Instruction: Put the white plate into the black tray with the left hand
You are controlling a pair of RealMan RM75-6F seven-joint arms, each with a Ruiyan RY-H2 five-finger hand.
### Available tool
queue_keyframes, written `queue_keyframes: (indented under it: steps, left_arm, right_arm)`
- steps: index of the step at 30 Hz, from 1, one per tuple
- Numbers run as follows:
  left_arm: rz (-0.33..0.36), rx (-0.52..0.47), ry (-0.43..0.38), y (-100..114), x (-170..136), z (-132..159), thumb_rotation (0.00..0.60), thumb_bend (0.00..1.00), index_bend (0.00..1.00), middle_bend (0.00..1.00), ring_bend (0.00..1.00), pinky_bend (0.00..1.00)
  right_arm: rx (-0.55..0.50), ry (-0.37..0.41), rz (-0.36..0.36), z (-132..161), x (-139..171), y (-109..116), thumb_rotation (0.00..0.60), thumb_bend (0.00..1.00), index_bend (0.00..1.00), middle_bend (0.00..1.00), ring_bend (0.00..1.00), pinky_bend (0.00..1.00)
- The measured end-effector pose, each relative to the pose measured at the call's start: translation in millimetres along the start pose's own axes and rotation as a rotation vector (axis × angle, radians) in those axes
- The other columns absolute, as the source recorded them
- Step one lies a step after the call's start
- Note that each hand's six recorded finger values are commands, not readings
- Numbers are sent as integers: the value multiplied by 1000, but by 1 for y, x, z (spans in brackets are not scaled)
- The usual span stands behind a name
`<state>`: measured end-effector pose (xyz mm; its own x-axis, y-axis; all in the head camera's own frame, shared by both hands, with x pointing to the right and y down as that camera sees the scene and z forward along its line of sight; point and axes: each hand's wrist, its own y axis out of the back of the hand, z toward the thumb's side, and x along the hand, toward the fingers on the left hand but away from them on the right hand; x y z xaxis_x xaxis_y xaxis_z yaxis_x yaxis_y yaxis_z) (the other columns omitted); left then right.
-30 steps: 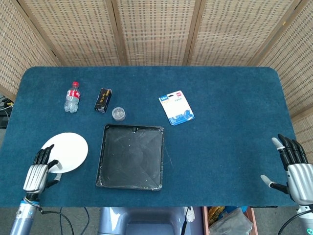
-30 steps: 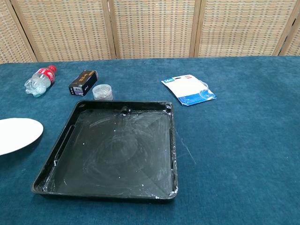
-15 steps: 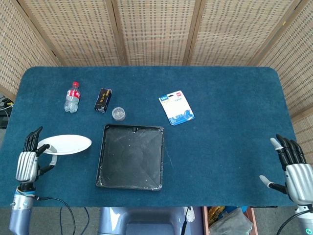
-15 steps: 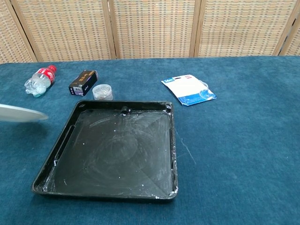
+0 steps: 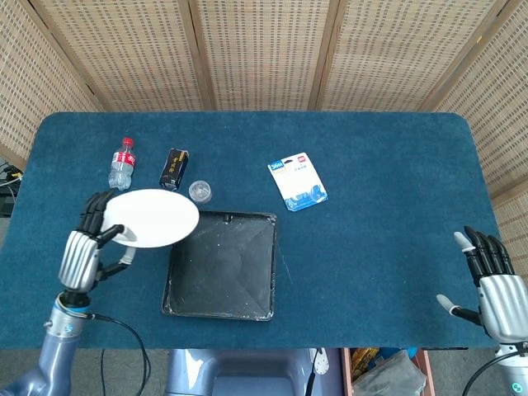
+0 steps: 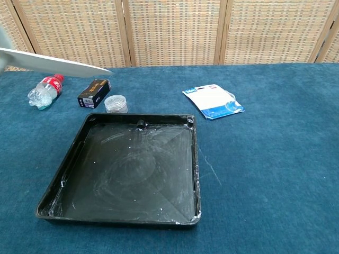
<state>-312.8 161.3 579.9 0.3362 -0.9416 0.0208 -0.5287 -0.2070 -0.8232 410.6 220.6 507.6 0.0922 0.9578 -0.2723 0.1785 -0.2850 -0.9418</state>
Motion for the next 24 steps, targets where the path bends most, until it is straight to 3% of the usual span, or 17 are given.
queue_keyframes:
  steps: [6,15,24]
  left_arm:
    - [-87,-20,-47,-39,8,29,600,481,688,0,0,0]
    - [-233,-22,-41,-96,7,43,600,481,688,0,0,0]
    - [-301,3,-54,-129,8,45,600,470,664,0,0,0]
  right_arm:
    - [4,-5,2,-1,-1,-1,600,0,0,0,0,0]
    - [16,-9,9,-1,-2,-4,600,0,0,0,0,0]
    - [19,-11,14,-1,-4,-6,600,0,0,0,0,0]
